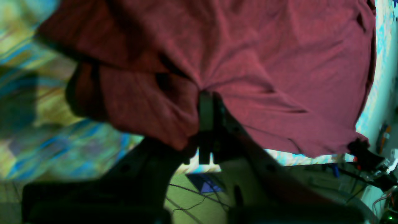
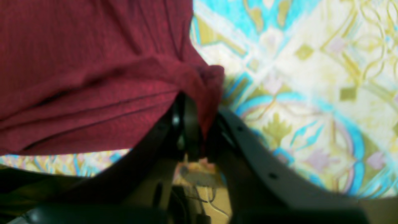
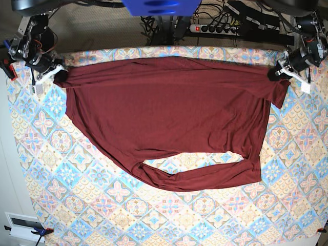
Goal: Layout the t-shirt on the table in an organized manner, then fold the t-shirt properly
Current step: 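Pull the shirt edge with both grippers apart and away from the hem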
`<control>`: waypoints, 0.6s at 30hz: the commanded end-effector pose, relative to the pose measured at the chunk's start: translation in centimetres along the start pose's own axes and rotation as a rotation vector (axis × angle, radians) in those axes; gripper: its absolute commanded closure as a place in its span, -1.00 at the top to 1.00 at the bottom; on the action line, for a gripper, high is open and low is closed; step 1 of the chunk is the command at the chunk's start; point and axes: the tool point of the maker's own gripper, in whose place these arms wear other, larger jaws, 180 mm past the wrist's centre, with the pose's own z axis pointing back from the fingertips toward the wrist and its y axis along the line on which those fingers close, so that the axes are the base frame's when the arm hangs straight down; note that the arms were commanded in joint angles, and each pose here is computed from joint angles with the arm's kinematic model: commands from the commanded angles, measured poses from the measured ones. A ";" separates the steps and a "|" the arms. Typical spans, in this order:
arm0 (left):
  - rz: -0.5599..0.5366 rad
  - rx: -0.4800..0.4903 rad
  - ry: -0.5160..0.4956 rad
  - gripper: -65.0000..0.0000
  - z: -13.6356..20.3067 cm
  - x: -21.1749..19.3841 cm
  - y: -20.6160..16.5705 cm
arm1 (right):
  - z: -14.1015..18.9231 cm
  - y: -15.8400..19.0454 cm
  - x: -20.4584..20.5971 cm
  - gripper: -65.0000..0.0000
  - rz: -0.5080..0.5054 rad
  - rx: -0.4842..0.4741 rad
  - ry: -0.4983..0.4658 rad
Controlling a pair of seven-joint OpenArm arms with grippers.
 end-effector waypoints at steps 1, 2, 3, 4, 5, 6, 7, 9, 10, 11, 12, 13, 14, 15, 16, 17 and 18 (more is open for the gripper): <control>-0.025 0.017 -0.043 -1.00 1.1 1.5 0.3 | 1.2 -1.3 1.5 -1.00 0.020 -0.042 -0.040; -0.022 0.028 -0.040 -1.00 1.4 1.3 0.7 | 1.4 -1.7 1.3 -1.00 0.014 -0.051 -0.039; -0.022 0.034 -0.034 -1.00 1.5 1.0 0.9 | 1.7 -2.0 0.9 -1.00 0.009 -0.060 -0.033; -0.022 0.041 -0.028 -1.00 1.6 0.8 1.1 | 1.7 -2.1 0.6 -1.00 0.009 -0.063 -0.027; -0.024 0.041 -0.023 -1.00 1.5 0.7 1.0 | 1.7 -2.1 0.4 -1.00 0.008 -0.065 -0.023; -0.025 0.042 -0.017 -1.00 1.5 0.5 1.1 | 1.8 -2.3 0.1 -1.00 0.007 -0.068 -0.015; -0.022 0.044 -0.008 -1.00 1.5 0.2 1.2 | 1.8 -2.3 -0.1 -1.00 0.006 -0.070 -0.009; -0.018 0.043 0.014 -1.00 1.5 -0.3 1.2 | 1.9 -2.4 -0.5 -1.00 0.005 -0.073 0.000; -0.016 0.043 0.025 -1.00 1.5 -0.5 1.2 | 2.0 -2.6 -0.9 -1.00 0.004 -0.077 0.009; -0.015 0.042 0.039 -1.00 1.4 -0.8 1.1 | 2.1 -2.6 -1.2 -1.00 0.004 -0.078 0.014; -0.013 0.039 0.049 -1.00 1.5 -0.9 1.1 | 2.2 -2.6 -1.3 -1.00 0.007 -0.079 0.017; -0.012 0.038 0.060 -0.99 1.5 -1.1 1.1 | 2.2 -2.6 -1.4 -1.00 0.008 -0.080 0.019; -0.012 0.039 0.070 -0.96 1.5 -1.4 1.1 | 2.3 -2.6 -1.4 -1.00 0.012 -0.081 0.018; -0.011 0.040 0.080 -0.93 1.5 -1.6 1.1 | 2.4 -2.5 -1.5 -1.00 0.016 -0.081 0.020; -0.010 0.039 0.090 -0.89 1.5 -1.8 1.2 | 2.4 -2.5 -1.5 -1.00 0.018 -0.081 0.019; -0.012 0.042 0.096 -0.84 1.7 -1.8 1.2 | 2.4 -2.4 -1.4 -1.00 0.021 -0.082 0.018; -0.023 0.039 0.096 -0.79 1.8 -1.7 0.9 | 2.5 -2.5 -1.4 -1.00 0.020 -0.082 0.020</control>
